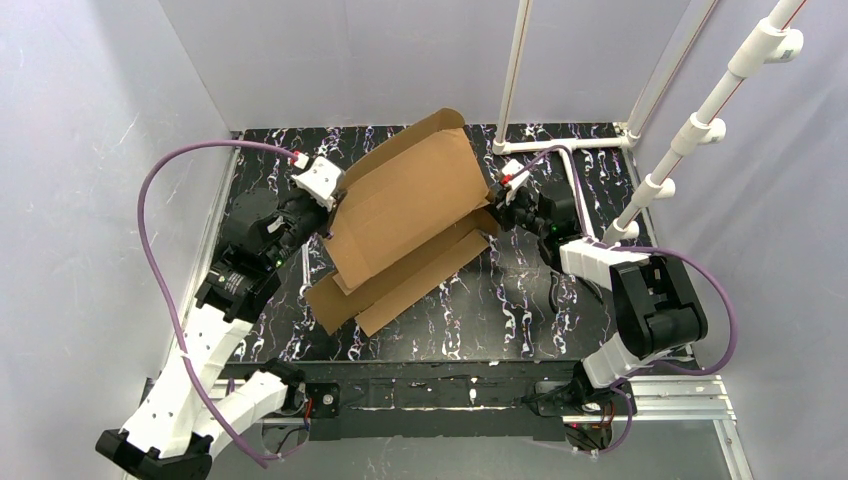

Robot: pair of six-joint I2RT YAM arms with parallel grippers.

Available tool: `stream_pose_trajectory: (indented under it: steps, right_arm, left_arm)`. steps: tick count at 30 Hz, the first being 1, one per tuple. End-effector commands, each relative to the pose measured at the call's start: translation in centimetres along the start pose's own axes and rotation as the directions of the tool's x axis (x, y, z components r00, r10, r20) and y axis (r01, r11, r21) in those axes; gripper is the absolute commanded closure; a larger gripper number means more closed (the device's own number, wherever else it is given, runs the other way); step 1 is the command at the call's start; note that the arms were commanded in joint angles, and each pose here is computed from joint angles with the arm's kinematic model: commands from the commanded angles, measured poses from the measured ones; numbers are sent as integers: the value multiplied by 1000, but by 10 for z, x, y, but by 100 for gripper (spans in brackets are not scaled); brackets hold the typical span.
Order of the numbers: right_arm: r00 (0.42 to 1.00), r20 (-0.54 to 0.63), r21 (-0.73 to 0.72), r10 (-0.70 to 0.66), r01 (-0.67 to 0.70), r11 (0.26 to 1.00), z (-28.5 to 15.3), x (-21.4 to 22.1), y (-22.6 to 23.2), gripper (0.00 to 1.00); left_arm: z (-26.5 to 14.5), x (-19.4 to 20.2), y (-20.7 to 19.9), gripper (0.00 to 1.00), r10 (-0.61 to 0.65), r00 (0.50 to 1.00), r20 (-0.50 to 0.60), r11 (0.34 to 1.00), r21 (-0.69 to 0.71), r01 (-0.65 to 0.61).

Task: Fold the paper box
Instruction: Fold the paper box at the center of the board.

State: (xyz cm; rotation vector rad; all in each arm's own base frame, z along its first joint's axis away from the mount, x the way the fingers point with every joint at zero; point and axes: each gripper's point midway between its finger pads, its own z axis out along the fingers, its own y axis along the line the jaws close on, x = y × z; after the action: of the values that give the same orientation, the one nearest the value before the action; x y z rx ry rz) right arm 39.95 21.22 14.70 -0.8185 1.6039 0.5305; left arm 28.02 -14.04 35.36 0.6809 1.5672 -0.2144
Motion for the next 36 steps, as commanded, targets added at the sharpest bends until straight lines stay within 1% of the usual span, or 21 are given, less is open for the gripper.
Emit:
stream_pose_trajectory:
  steps: [1, 5, 8, 14, 19, 21, 22, 25, 28, 31, 34, 36]
  right_arm:
    - [996, 50, -74, -77, 80, 994, -7, -10, 23, 99]
    - [998, 27, -86, -59, 61, 994, -8, -6, 25, 99]
    - [998, 37, -89, -47, 50, 995, -7, -10, 26, 99]
    - [997, 46, -109, -61, 65, 992, -12, -15, 32, 99]
    - [995, 42, -171, -93, 99, 980, -15, -18, 51, 99]
    - [995, 21, -206, -102, 104, 973, -15, -16, 62, 99]
    - [994, -15, -247, -107, 100, 964, -14, -10, 76, 99]
    - [993, -36, -258, -109, 96, 961, -14, -5, 83, 99]
    - [997, -46, -239, -65, 52, 970, -14, -4, 82, 99]
    - [997, -42, -171, 69, -75, 982, -11, -9, 76, 99]
    - [977, -38, -125, 211, -214, 969, -9, -14, 75, 99]
    - [965, -36, -131, 260, -263, 956, -9, -15, 78, 99]
  left_arm:
    - [-6, -15, 41, 100, 44, 998, 32, 978, -206, -37]
    - [-11, -25, 41, 100, 44, 995, 94, 977, -214, -23]
    - [-13, -29, 35, 100, 53, 992, 113, 983, -182, -32]
    - [-17, -28, 33, 100, 74, 991, 110, 983, -174, -54]
    - [-15, -29, 25, 100, 80, 989, 121, 990, -126, -64]
    - [-14, -28, 23, 100, 72, 990, 125, 992, -116, -57]
    - [-13, -28, 21, 100, 63, 989, 132, 993, -107, -49]
    - [-14, -29, 18, 100, 62, 987, 151, 994, -96, -48]
    - [-17, -29, 13, 100, 52, 985, 164, 996, -76, -40]
    - [-22, -24, 8, 100, 36, 986, 165, 998, -65, -26]
    - [-28, -16, 5, 100, 20, 987, 157, 998, -61, -10]
    - [-31, -10, 3, 100, 13, 989, 148, 998, -61, -4]
